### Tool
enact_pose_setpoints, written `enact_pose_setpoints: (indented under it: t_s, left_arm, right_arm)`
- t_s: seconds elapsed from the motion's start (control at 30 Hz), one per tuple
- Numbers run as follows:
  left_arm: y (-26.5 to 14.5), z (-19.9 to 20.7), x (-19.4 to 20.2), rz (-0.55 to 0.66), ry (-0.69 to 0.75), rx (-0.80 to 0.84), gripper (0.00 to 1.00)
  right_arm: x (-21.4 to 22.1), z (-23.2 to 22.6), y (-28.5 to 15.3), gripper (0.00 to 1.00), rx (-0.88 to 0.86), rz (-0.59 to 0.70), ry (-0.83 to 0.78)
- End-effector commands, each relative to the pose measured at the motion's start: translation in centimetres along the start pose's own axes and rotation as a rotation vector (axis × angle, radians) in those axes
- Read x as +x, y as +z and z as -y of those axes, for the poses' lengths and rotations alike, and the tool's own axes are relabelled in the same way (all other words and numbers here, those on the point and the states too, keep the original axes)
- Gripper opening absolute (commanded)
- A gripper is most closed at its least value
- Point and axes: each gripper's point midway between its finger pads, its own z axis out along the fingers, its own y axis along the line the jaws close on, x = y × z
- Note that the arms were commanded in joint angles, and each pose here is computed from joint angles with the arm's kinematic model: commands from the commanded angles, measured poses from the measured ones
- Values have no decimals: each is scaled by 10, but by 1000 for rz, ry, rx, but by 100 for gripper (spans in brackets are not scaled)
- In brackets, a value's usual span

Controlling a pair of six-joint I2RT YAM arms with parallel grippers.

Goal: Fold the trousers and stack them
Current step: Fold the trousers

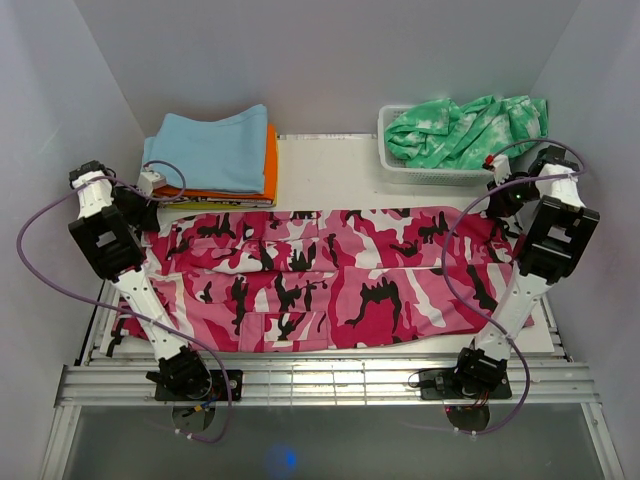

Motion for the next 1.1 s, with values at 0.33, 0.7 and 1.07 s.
enact_pose_setpoints:
  t_s: [0.33, 0.7, 1.07]
  left_arm:
    - [-1, 20, 7, -12, 55, 46, 0]
    - [-87, -2, -70, 229, 127, -314, 0]
    - [-143, 51, -74, 347, 149, -381, 0]
  right_arm:
    - [-41, 4, -52, 8, 93, 52, -100]
    - [-73, 19, -100, 8, 199, 127, -180]
    - [-47, 3, -158, 8, 260, 149, -297]
